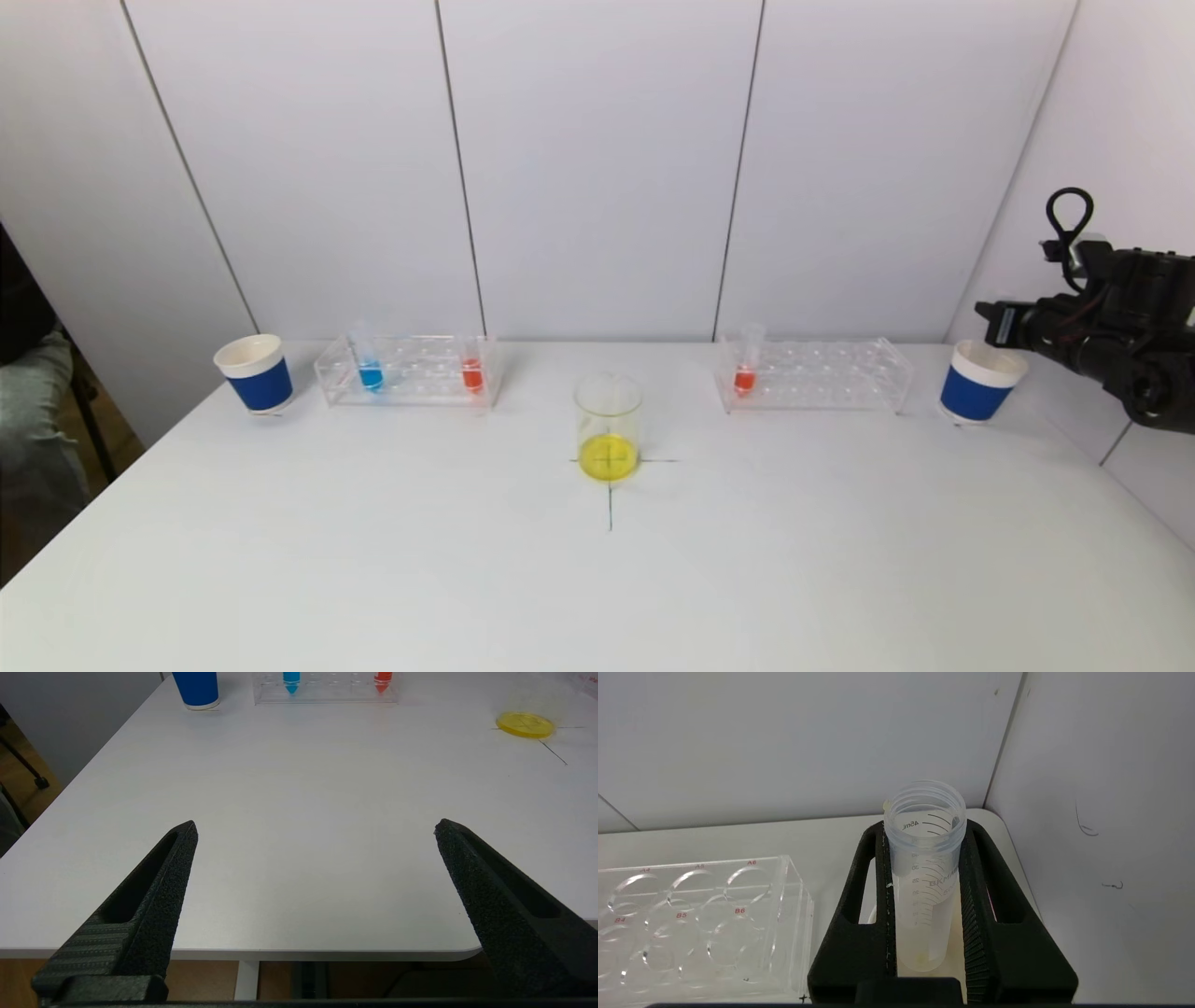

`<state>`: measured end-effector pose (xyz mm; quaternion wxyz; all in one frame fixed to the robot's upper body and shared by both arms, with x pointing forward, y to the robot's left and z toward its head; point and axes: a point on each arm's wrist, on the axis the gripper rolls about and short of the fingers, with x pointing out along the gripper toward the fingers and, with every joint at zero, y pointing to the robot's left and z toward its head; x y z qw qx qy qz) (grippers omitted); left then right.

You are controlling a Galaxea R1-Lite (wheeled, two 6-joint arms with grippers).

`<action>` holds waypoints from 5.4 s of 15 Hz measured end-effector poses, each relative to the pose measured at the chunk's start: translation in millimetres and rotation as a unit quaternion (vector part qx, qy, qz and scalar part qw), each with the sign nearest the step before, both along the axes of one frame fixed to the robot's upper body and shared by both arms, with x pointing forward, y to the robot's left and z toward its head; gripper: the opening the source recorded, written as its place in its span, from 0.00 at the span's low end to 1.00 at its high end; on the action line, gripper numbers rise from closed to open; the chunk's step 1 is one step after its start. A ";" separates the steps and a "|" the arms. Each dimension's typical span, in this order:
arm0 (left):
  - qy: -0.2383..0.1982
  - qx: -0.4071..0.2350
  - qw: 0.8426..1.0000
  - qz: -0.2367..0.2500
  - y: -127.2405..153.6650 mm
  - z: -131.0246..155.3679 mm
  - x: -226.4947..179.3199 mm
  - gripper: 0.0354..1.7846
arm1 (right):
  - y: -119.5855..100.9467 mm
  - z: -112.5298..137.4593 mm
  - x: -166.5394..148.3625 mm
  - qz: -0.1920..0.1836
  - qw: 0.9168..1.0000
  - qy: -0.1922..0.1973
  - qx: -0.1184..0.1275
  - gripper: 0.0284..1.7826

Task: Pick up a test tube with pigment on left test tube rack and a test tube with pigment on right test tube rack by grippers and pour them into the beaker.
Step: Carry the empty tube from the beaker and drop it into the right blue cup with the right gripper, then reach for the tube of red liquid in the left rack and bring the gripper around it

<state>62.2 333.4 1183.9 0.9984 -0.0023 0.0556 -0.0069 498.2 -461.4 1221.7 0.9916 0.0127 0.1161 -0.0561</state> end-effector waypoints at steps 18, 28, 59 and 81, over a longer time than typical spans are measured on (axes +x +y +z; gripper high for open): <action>0.000 0.000 1.000 0.000 0.0 0.0 0.0 0.99 | -5.0 -21.6 -8.1 0.001 1.000 0.012 0.007 0.25; 0.000 0.000 1.000 0.000 0.0 0.0 0.0 0.99 | -8.4 -19.8 -9.3 -0.002 1.000 0.008 0.014 0.78; 0.000 0.000 1.000 0.000 0.0 0.0 0.0 0.99 | 127.4 105.5 -251.1 0.113 0.980 -0.162 0.027 0.99; 0.000 0.000 1.000 0.000 0.0 0.0 0.0 0.99 | 127.9 8.4 -438.9 0.115 0.969 -0.215 0.027 0.99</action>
